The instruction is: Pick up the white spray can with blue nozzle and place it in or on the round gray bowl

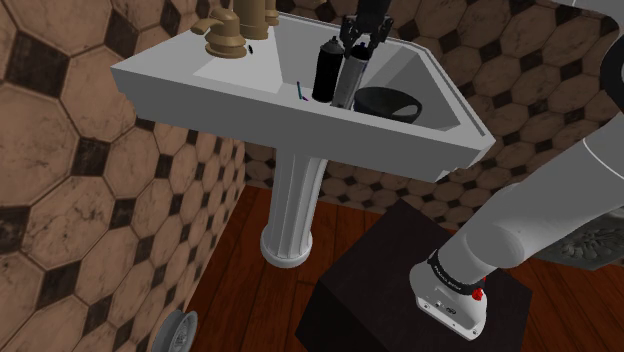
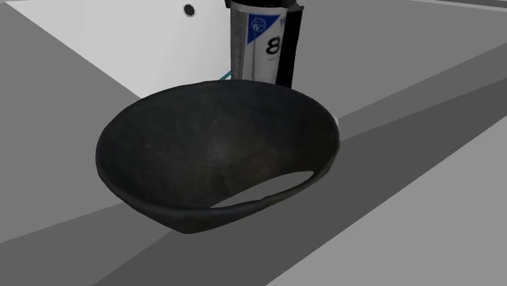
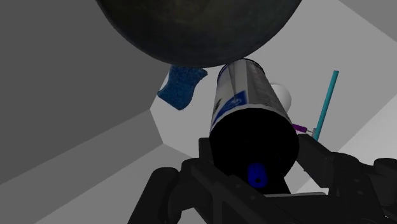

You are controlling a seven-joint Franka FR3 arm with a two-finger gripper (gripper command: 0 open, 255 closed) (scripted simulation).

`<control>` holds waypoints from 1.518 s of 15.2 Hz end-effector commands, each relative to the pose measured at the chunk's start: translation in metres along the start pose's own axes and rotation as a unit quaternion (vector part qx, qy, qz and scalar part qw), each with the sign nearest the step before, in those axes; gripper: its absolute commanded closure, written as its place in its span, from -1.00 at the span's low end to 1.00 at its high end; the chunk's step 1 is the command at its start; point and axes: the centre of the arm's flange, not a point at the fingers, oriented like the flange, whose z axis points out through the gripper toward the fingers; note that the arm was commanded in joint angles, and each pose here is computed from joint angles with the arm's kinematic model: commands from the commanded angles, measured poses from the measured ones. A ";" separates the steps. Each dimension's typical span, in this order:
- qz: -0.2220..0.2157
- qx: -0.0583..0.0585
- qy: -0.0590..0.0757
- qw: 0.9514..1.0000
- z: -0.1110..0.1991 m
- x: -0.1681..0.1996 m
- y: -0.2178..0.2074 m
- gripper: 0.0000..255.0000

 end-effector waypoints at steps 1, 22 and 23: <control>0.000 0.000 0.000 1.000 -0.010 0.001 0.001 1.00; 0.000 0.000 0.000 1.000 -0.120 0.016 0.009 1.00; 0.000 0.000 0.000 1.000 -0.125 0.017 0.010 1.00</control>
